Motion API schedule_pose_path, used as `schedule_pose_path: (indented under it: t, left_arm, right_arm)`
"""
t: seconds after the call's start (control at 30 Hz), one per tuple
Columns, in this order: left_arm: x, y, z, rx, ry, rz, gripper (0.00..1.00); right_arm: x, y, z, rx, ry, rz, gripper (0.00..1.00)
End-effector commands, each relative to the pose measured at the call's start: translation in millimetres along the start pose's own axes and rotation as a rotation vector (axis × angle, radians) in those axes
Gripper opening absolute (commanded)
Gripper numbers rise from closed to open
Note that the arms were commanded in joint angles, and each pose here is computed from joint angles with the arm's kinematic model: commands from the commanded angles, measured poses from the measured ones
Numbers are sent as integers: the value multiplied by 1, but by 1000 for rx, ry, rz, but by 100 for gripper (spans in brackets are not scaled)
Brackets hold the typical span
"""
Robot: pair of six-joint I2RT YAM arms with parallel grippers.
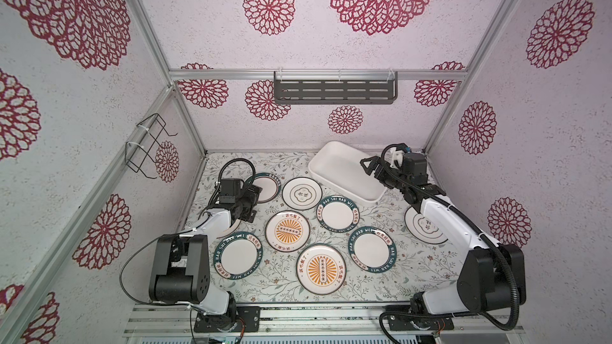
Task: Place the plates into the plastic bin on the countertop
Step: Pick up the plate from the top-left of the table.
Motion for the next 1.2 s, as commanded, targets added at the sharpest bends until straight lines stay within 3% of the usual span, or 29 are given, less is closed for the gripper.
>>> schedule_pose_path:
  t: [0.0, 0.2, 0.33, 0.53, 0.8, 0.9, 1.0, 1.17]
  left_arm:
    - [0, 2, -4, 62, -70, -65, 98]
    - [-25, 6, -4, 76, -127, -76, 91]
    - [-37, 12, 6, 105, -141, -122, 87]
    - [-54, 17, 7, 88, -123, -125, 85]
    - [-68, 20, 36, 178, -79, -149, 80]
    - [-74, 19, 40, 156, 6, -129, 76]
    - [-78, 17, 42, 153, 20, -135, 70]
    - [-83, 22, 48, 195, 13, -145, 46]
  right_arm:
    - [18, 5, 15, 78, 80, 0, 99]
    - [27, 1, 18, 124, 145, 4, 99]
    - [27, 2, 18, 68, 189, -45, 99]
    - [30, -1, 10, -21, 168, -102, 99]
    - [26, -4, -3, -36, 93, -124, 99]
    - [27, -5, -13, -78, 40, -173, 99]
    - [28, -9, -21, -142, 19, -208, 99]
    - [28, -19, -28, -176, 5, -186, 99]
Point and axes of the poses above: each gripper's point midway between its finger pads, its own x axis back along the fingers, its own z axis along the line the jaws close on, y = z × x, the point moved 7 cm from there along x, back along the fingers, and after that the axes turned 1 degree about x, right-handed, at the moved point
